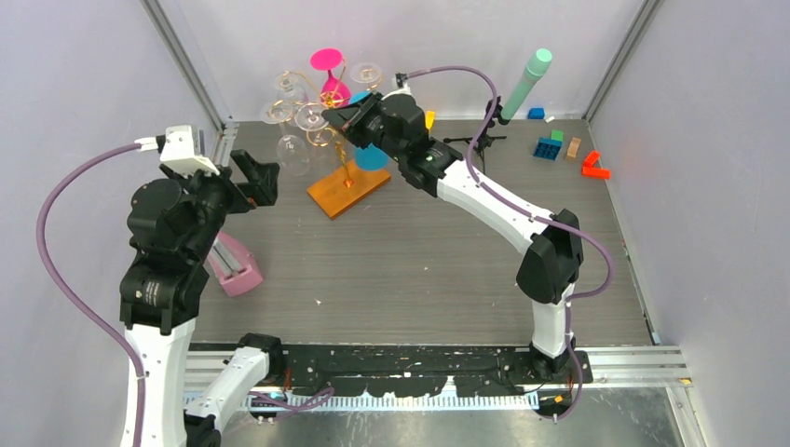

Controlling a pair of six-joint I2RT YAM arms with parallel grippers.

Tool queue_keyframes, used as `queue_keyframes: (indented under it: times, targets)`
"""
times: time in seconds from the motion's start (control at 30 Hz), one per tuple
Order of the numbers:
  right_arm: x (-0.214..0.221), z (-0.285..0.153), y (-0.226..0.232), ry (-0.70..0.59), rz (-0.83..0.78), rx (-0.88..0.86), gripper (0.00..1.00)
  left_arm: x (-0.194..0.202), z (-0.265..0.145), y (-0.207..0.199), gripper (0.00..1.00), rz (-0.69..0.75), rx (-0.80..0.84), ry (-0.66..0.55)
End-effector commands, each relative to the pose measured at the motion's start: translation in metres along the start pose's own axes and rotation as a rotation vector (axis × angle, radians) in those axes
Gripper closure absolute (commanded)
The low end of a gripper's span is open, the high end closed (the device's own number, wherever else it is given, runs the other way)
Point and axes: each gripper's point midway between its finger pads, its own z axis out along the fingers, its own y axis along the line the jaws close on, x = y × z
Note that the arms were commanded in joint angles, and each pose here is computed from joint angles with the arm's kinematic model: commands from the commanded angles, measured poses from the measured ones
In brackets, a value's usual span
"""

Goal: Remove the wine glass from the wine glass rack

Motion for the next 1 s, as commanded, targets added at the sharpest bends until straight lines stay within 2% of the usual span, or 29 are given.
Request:
queue_keyframes:
  times: [0.0, 0.27, 0.4, 0.6, 0.7, 0.97]
  targets:
    - [-0.036, -0.003, 0.035, -0.162, -0.04, -0.046, 1.0, -0.003, 0.005, -0.002, 0.0, 0.018, 0.015, -0.015]
    - [-0.052, -0.011, 0.026, -0.243, -0.044, 0.016, 1.0, 0.002, 0.009, -0.002, 0.0, 0.012, 0.014, 0.007]
    - [-0.057, -0.026, 0.027, -0.263, -0.027, 0.026, 1.0, 0.01, 0.012, -0.018, 0.0, -0.002, 0.098, 0.053]
    - [-0.055, -0.043, 0.032, -0.249, 0.01, -0.002, 1.0, 0.033, 0.021, -0.034, 0.0, -0.011, 0.195, 0.189]
    - [-0.052, -0.051, 0.035, -0.232, 0.035, -0.017, 1.0, 0.04, 0.022, -0.033, 0.0, -0.007, 0.199, 0.198]
    - [-0.04, -0.088, 0.041, -0.152, 0.118, -0.054, 1.0, 0.053, 0.017, -0.051, 0.0, 0.061, 0.355, 0.182]
